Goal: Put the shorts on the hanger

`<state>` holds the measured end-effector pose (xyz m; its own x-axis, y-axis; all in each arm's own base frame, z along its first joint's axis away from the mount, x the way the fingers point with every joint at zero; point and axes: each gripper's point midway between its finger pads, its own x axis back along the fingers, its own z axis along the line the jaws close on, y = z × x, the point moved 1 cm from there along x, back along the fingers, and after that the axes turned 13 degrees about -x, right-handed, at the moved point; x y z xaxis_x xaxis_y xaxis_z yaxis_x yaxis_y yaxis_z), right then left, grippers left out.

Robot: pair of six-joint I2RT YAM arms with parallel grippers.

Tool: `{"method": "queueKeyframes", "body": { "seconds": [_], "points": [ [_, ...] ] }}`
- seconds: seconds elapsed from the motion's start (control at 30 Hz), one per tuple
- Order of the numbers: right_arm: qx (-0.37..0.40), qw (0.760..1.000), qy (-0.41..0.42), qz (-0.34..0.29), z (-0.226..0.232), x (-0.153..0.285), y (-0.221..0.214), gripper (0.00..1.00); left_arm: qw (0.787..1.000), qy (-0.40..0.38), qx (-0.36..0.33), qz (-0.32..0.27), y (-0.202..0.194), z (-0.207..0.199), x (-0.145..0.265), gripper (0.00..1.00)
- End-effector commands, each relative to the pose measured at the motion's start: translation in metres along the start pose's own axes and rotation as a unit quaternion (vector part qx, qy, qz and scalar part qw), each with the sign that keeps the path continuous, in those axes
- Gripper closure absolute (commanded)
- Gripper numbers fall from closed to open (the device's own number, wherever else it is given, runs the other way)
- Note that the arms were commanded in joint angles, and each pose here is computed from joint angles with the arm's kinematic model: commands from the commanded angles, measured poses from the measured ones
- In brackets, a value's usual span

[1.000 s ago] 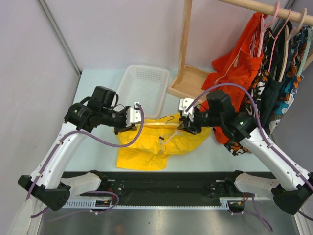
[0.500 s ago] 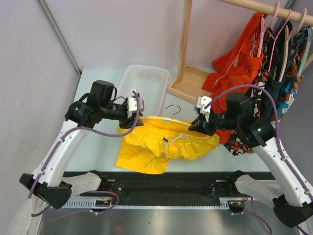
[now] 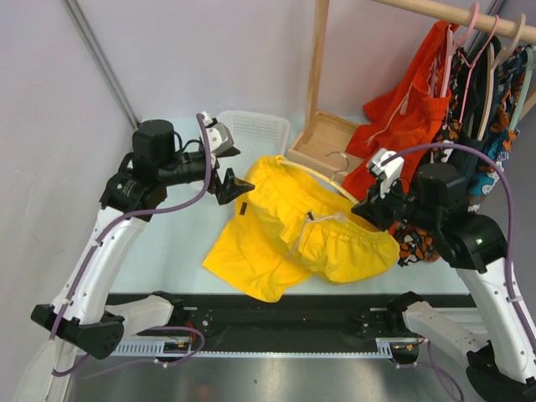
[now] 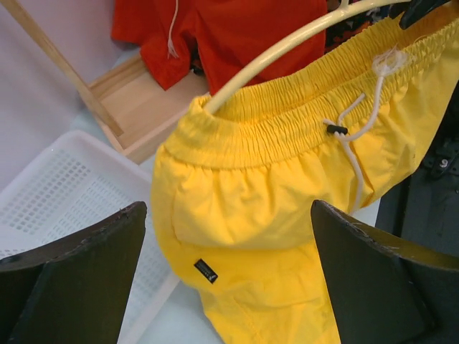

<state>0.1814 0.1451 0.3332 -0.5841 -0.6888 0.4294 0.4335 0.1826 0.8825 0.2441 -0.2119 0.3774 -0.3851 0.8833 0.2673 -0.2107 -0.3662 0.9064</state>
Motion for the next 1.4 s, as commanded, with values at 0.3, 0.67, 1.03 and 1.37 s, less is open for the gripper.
{"method": "queueKeyframes", "body": {
  "seconds": [0.3,0.67,1.03,1.37],
  "points": [
    [-0.116,0.957,-0.222,-0.144,-0.054,0.069,0.088,1.0,0.999,0.032,-0.012,-0.03,0.022,0.0,0.019,0.0],
    [-0.158,0.904,-0.307,-0.254,-0.103,0.095,0.187,1.0,0.999,0.032,-0.013,-0.03,0.019,-0.007,0.023,0.0],
    [-0.183,0.875,-0.279,-0.351,-0.146,0.084,0.269,1.0,0.999,0.031,-0.015,-0.035,0.01,-0.015,0.023,0.0],
    [-0.18,0.849,-0.298,-0.398,-0.179,0.072,0.301,1.0,0.999,0.024,-0.004,-0.026,-0.005,-0.019,0.017,0.0]
  ]
}}
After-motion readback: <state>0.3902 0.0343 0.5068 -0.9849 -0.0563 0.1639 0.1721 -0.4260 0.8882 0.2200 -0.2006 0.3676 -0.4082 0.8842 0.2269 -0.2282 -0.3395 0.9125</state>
